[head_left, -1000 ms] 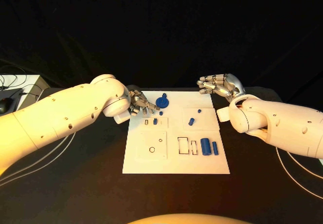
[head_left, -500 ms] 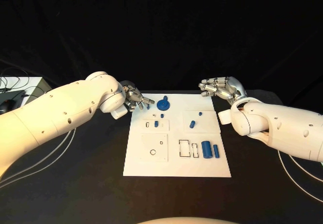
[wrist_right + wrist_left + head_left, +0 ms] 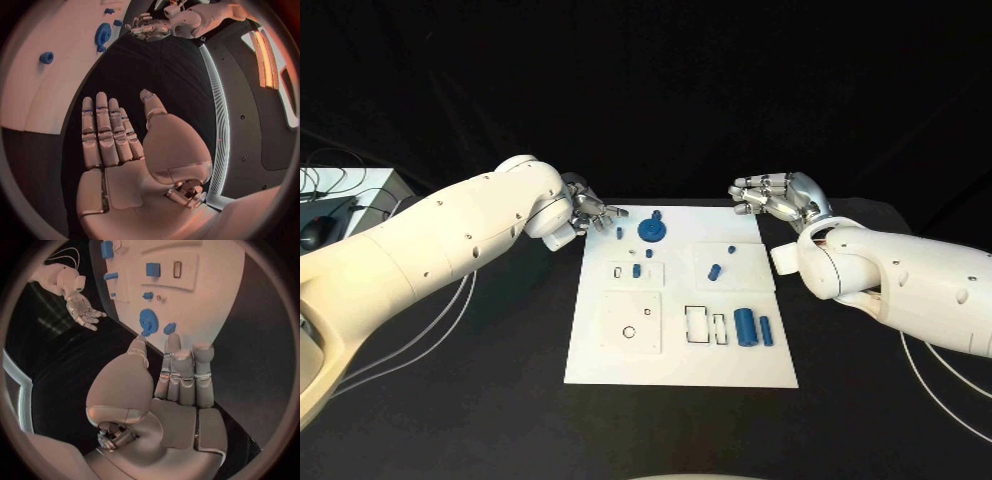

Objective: Assemble the parts on the task board

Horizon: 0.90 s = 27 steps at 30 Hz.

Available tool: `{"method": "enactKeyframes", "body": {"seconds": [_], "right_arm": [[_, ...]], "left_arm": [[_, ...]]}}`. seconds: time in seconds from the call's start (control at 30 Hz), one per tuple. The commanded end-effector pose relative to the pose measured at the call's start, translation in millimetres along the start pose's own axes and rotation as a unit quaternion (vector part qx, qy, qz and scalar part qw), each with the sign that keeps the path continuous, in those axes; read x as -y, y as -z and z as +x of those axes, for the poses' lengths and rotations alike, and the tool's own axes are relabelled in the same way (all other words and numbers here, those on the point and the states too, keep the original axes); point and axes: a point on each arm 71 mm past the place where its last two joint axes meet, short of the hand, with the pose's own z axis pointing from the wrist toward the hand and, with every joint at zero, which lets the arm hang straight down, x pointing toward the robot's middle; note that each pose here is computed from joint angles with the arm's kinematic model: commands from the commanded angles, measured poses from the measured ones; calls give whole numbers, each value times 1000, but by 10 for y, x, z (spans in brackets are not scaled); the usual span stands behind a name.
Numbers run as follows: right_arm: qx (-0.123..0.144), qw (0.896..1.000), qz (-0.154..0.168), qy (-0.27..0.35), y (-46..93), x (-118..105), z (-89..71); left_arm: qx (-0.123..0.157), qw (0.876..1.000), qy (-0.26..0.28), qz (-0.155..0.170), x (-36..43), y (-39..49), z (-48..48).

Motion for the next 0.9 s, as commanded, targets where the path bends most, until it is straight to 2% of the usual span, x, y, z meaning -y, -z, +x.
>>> {"method": "enactKeyframes", "body": {"seconds": [0.03,0.23,0.57,0.9], "right_arm": [[-6,1000,-6,-1,3,-15,7],[-6,1000,-7,-2,5,-19,9],[-7,1000,-8,-2,5,-24,15],[-8,1000,-8,-2,-2,-26,28]], "left_arm": [[7,1000,-10,-7,-10,-20,-47],[3,1000,-14,-16,-16,-50,-75],[-16,999,-25,-26,-5,-119,18],[-26,998,-33,-36,-23,-160,67]]}}
